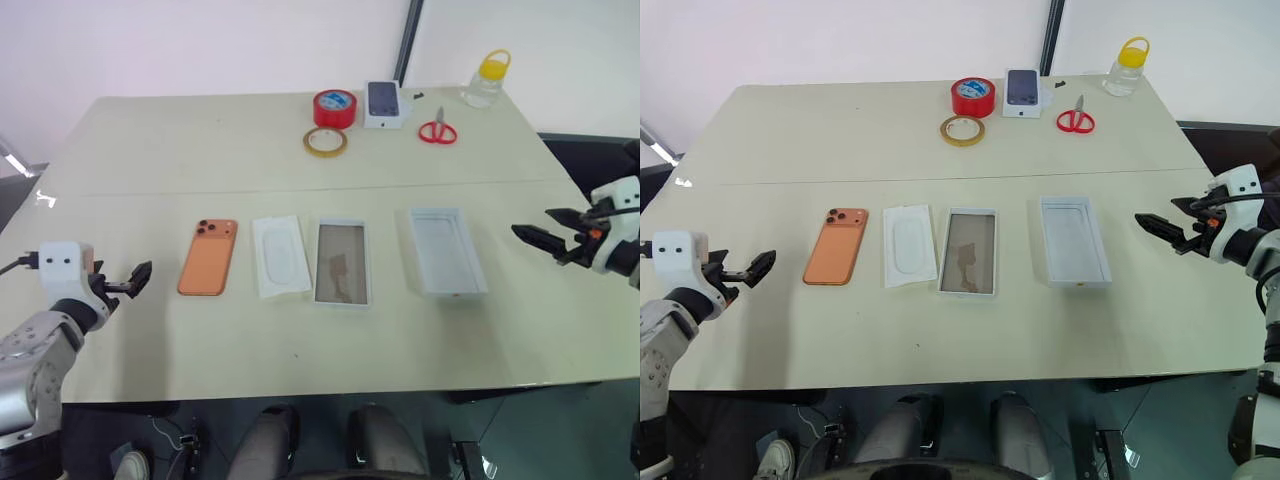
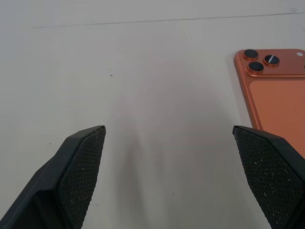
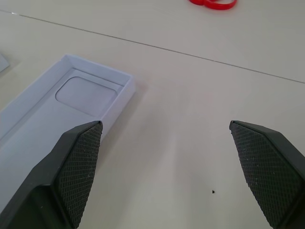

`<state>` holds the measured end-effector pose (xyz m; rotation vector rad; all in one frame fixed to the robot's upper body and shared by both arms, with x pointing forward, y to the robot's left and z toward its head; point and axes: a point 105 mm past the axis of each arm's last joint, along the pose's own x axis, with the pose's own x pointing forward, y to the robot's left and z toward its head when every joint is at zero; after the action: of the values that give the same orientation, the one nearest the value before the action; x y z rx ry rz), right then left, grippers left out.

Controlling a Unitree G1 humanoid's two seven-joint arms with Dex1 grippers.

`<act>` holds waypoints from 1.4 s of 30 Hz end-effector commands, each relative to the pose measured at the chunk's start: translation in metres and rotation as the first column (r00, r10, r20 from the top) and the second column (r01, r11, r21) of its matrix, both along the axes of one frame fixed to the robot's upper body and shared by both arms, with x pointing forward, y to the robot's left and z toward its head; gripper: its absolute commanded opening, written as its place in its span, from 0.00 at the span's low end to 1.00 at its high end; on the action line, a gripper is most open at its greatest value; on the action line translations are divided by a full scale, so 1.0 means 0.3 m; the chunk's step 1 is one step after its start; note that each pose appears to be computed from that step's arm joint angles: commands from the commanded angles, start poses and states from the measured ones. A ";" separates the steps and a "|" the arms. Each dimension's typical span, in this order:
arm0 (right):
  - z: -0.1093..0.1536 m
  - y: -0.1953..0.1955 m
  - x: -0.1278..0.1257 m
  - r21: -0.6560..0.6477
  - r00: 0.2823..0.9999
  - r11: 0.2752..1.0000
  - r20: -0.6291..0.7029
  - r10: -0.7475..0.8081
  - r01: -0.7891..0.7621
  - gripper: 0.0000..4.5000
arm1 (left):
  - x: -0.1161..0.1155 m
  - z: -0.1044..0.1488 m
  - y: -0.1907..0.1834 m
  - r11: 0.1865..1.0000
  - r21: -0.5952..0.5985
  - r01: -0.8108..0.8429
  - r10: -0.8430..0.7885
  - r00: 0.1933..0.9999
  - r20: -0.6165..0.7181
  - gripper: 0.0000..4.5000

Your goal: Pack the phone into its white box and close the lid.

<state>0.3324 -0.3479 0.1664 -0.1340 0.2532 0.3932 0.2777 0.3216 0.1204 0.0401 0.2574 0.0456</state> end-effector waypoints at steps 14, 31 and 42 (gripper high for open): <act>0.037 0.101 -0.001 -0.052 0.991 0.991 0.033 0.128 -0.126 0.99 | 0.038 0.055 -0.089 0.997 -0.019 0.080 -0.078 0.994 0.070 1.00; 0.037 0.620 -0.149 -0.207 0.793 0.781 0.038 0.608 -0.589 0.99 | 0.144 0.070 -0.561 0.852 -0.322 0.413 -0.448 0.893 -0.038 1.00; 0.020 0.697 -0.185 -0.194 0.745 0.738 0.051 0.665 -0.646 0.99 | 0.126 -0.014 -0.591 0.822 -0.508 0.257 -0.409 0.887 -0.214 1.00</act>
<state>0.2789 -0.1475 0.1627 -0.4020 0.1692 1.0487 0.3160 0.1425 0.1144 -0.3995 0.5655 -0.4001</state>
